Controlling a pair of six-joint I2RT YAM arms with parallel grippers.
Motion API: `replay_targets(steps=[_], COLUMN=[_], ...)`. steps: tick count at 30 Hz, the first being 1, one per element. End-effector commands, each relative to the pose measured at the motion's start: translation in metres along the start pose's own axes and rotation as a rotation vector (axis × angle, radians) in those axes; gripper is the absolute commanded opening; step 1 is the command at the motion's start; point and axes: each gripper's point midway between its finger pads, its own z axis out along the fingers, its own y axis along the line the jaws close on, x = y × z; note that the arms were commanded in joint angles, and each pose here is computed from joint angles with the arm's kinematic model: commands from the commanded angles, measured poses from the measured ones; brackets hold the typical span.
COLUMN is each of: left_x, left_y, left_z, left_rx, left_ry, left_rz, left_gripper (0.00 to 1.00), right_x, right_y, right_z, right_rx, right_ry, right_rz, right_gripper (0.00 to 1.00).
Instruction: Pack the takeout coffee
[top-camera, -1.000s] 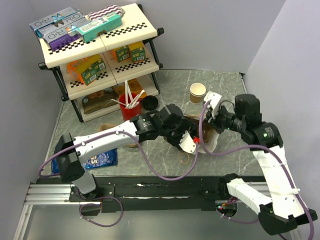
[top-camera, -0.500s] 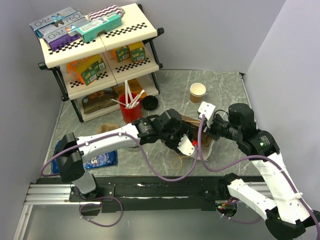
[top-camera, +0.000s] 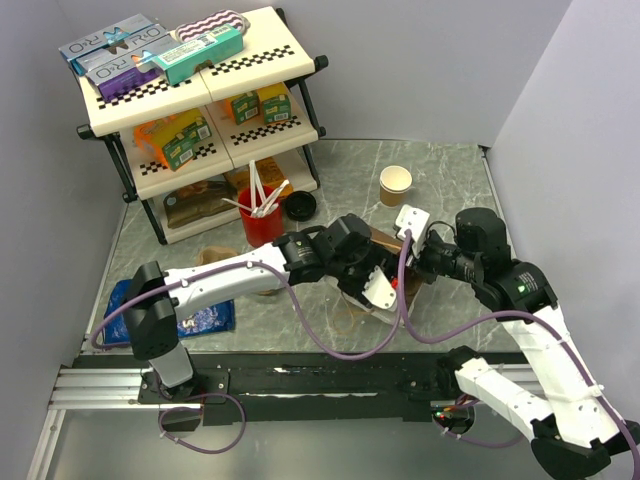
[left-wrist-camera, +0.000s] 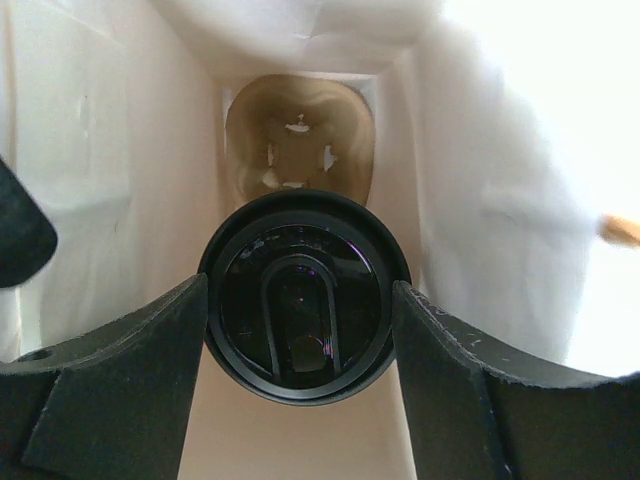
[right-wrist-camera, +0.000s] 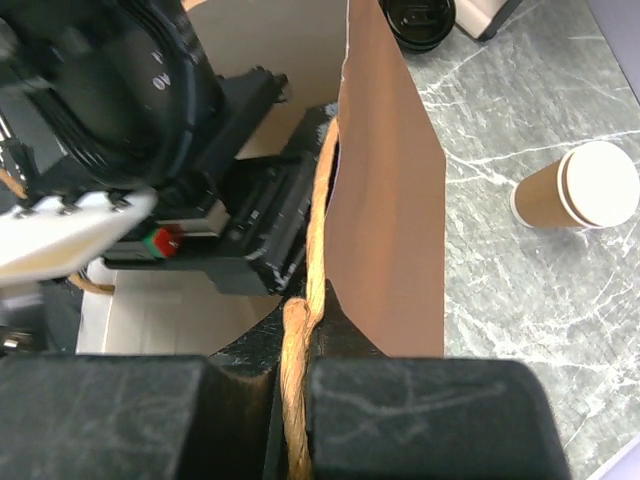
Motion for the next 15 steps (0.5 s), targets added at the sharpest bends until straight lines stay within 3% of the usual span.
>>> replay_targets(steps=[1, 8, 15], left_x=[-0.013, 0.011, 0.011], left_y=[0.013, 0.016, 0.010], left_z=[0.005, 0.010, 0.002], left_rx=[-0.015, -0.046, -0.041], left_ry=[-0.035, 0.069, 0.054], left_rz=[0.022, 0.080, 0.120], left_gripper=[0.01, 0.01, 0.01], right_x=[-0.016, -0.013, -0.013], right_y=[0.005, 0.013, 0.022], right_z=[-0.002, -0.004, -0.007], right_rx=[-0.018, -0.056, -0.101], right_ry=[-0.076, -0.065, -0.076], right_rz=[-0.006, -0.019, -0.040], right_gripper=[0.00, 0.00, 0.00])
